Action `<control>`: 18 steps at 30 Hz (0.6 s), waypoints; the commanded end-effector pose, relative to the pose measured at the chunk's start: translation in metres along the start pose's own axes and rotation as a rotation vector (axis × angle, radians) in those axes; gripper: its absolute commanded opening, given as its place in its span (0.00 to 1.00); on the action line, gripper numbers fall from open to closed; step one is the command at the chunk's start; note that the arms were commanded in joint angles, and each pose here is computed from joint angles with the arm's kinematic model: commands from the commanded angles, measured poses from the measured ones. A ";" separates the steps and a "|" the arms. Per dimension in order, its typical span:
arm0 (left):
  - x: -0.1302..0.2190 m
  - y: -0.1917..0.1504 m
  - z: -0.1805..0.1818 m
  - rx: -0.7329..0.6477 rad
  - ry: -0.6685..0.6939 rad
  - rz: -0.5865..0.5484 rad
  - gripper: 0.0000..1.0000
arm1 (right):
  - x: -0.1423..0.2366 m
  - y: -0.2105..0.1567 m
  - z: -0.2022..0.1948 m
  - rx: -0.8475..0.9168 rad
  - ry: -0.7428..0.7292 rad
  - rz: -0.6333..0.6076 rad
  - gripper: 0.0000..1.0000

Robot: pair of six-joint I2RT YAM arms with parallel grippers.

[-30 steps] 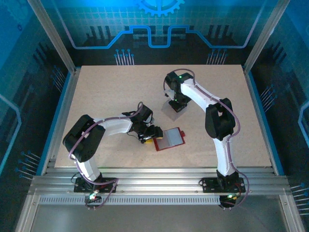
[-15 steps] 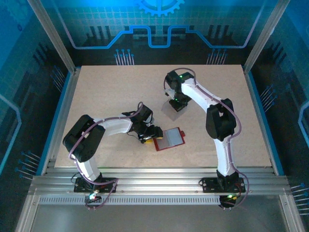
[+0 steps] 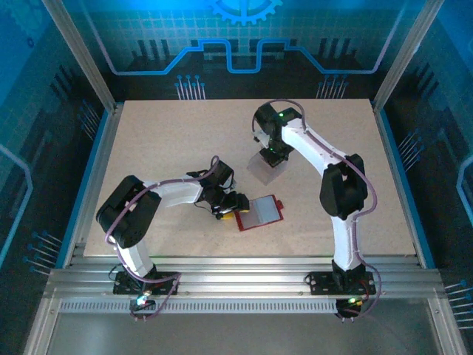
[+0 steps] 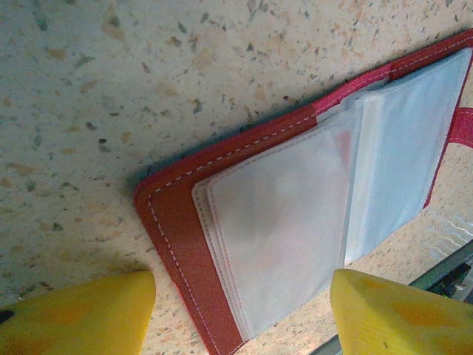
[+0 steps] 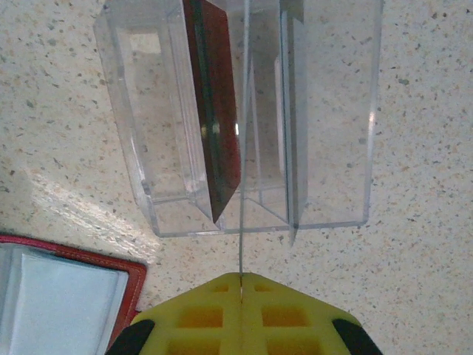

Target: Put the credit cards into the card holder

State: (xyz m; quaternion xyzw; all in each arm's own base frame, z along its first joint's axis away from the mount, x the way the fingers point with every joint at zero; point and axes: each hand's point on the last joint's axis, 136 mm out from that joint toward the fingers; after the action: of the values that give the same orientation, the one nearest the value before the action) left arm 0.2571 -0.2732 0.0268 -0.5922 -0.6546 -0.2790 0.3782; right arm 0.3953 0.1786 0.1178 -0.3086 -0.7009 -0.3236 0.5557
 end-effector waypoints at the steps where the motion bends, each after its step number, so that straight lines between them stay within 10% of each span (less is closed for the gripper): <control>1: 0.000 0.005 0.006 0.000 0.018 -0.022 0.67 | 0.025 -0.003 -0.001 -0.011 -0.027 -0.041 0.00; 18: 0.017 0.006 -0.001 -0.014 0.001 -0.054 0.67 | 0.068 -0.019 0.016 -0.037 -0.044 -0.127 0.00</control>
State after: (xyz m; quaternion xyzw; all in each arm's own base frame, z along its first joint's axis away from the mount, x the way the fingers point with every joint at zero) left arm 0.2623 -0.2702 0.0330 -0.5831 -0.6633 -0.2856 0.3720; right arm 0.3749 0.1829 0.1587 -0.2882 -0.7215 -0.3472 0.5252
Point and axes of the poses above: each hand's point on the last joint's axis, 136 mm out from that joint toward the fingers, its own x axis back along the fingers, its own z axis along the line the jaws close on, y = z × x, and after that the axes turned 1 degree about x, right-handed
